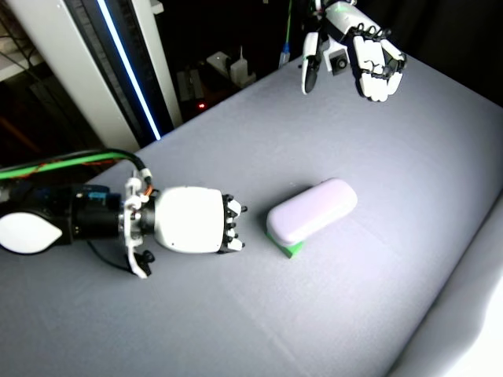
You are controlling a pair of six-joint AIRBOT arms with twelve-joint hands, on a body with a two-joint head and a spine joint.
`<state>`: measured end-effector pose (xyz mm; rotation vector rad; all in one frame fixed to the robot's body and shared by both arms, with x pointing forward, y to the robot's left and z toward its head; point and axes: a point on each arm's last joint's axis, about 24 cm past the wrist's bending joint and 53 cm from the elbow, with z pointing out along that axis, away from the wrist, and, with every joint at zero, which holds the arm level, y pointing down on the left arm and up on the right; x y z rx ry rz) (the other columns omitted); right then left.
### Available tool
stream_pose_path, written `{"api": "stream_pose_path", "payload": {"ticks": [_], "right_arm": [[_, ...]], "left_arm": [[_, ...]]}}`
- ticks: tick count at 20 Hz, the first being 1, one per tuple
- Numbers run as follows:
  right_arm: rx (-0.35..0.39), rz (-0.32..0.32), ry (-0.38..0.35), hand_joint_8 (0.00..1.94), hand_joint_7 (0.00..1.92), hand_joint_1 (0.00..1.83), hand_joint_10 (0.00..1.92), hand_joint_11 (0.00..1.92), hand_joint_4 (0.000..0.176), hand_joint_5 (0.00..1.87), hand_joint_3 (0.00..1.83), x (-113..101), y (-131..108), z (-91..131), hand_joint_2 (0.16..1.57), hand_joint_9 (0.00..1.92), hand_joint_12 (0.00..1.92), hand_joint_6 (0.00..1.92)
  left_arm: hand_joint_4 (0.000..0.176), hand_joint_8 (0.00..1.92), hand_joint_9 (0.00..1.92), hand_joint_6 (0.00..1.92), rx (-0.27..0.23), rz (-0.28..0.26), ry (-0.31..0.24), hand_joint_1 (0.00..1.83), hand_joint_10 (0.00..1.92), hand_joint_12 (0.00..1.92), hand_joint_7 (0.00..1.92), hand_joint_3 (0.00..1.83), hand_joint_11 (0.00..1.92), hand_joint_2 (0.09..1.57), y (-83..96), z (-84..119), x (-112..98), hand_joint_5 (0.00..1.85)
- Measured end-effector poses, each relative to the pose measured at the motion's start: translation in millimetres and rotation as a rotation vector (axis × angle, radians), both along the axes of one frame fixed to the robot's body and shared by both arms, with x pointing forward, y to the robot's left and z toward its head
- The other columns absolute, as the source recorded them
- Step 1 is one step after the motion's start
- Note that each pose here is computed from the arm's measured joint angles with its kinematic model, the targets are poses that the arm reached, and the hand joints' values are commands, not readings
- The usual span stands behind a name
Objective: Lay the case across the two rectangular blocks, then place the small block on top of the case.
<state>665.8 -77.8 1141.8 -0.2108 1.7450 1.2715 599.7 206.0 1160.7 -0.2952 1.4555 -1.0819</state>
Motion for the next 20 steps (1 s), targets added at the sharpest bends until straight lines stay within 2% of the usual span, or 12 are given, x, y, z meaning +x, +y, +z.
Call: {"api": "stream_pose_path", "payload": {"ticks": [2,5,7,8,9,10,12,13,16,17,19,20], "right_arm": [[0.075,-0.002,-0.034,1.11,1.05,1.26,1.10,0.84,0.000,1.04,0.00,3,-2,27,1.09,0.95,1.49,0.73],[0.154,-0.001,-0.076,1.18,0.97,1.24,1.14,0.79,0.000,1.07,0.00,6,-2,55,1.10,0.87,1.48,0.72],[0.176,0.001,-0.128,0.85,1.07,1.23,0.76,0.81,0.018,1.00,0.00,9,0,74,1.09,0.98,1.21,0.97],[0.187,-0.003,-0.148,0.74,1.13,1.24,0.61,0.79,0.013,0.99,0.00,12,-1,83,1.08,1.07,1.18,0.99],[0.202,-0.010,-0.165,0.72,1.13,1.24,0.50,0.75,0.011,0.99,0.00,15,-4,92,1.08,1.10,1.20,1.01],[0.211,-0.016,-0.175,0.80,1.10,1.23,0.49,0.64,0.029,1.02,0.00,19,-5,98,1.08,1.07,1.30,0.93],[0.210,-0.035,-0.178,0.93,1.04,1.22,0.85,0.69,0.039,1.00,0.00,30,-1,99,1.09,0.97,1.50,0.95],[0.198,-0.041,-0.172,0.93,1.07,1.23,1.03,0.79,0.019,1.01,0.00,36,4,96,1.09,0.99,1.54,0.90],[0.149,-0.056,-0.170,0.82,1.13,1.24,0.88,0.94,0.011,1.03,0.00,51,20,91,1.07,1.10,1.35,0.89],[0.145,-0.056,-0.173,0.80,1.11,1.23,0.85,0.90,0.033,1.04,0.00,53,22,92,1.07,1.07,1.36,0.92],[0.121,-0.062,-0.180,0.58,1.19,1.24,0.70,0.86,0.000,1.02,0.00,60,29,92,1.06,1.11,1.31,1.01],[0.102,-0.068,-0.178,0.49,1.27,1.26,0.68,0.93,0.000,1.00,0.00,64,31,89,1.05,1.18,1.30,0.99]], "left_arm": [[0.000,0.00,0.49,0.00,-0.001,0.006,0.003,0.84,0.01,1.06,0.47,0.00,0.00,0.99,2.5,-1,-1,0.42],[0.000,0.00,0.50,0.00,-0.004,0.007,0.002,0.83,0.01,1.06,0.48,0.00,0.00,0.99,2.8,-1,-1,0.42],[0.000,0.00,0.50,0.00,-0.006,0.006,0.002,0.83,0.00,1.03,0.48,0.00,0.00,0.99,2.8,-1,-1,0.42],[0.000,0.00,0.50,0.00,-0.007,0.005,0.001,0.83,0.00,1.03,0.48,0.00,0.02,0.99,2.7,0,-1,0.42],[0.000,0.00,0.49,0.00,-0.006,0.005,0.002,0.83,0.00,1.03,0.48,0.00,0.03,0.98,3.0,-1,-1,0.42],[0.000,0.00,0.49,0.00,-0.004,0.006,0.004,0.84,0.00,1.04,0.47,0.00,0.03,0.99,3.7,-2,-2,0.41],[0.000,0.00,0.49,0.00,-0.002,0.013,0.014,0.83,0.00,1.02,0.47,0.00,0.00,0.98,5.2,-4,-1,0.42],[0.000,0.00,0.49,0.00,-0.003,0.009,0.012,0.83,0.00,1.02,0.47,0.00,0.01,0.98,4.2,-4,-1,0.42],[0.000,0.00,0.48,0.00,-0.007,0.004,0.018,0.82,0.00,1.00,0.46,0.00,0.02,0.97,2.4,-6,-2,0.41],[0.000,0.00,0.49,0.00,-0.007,0.003,0.021,0.82,0.00,1.01,0.47,0.00,0.04,0.97,2.1,-7,-2,0.41],[0.000,0.01,0.48,0.00,-0.003,0.003,0.021,0.81,0.00,0.99,0.48,0.00,0.02,0.97,3.2,-7,0,0.41],[0.000,0.01,0.48,0.00,-0.005,0.002,0.022,0.81,0.00,0.99,0.48,0.00,0.01,0.97,2.9,-7,0,0.42]]}}
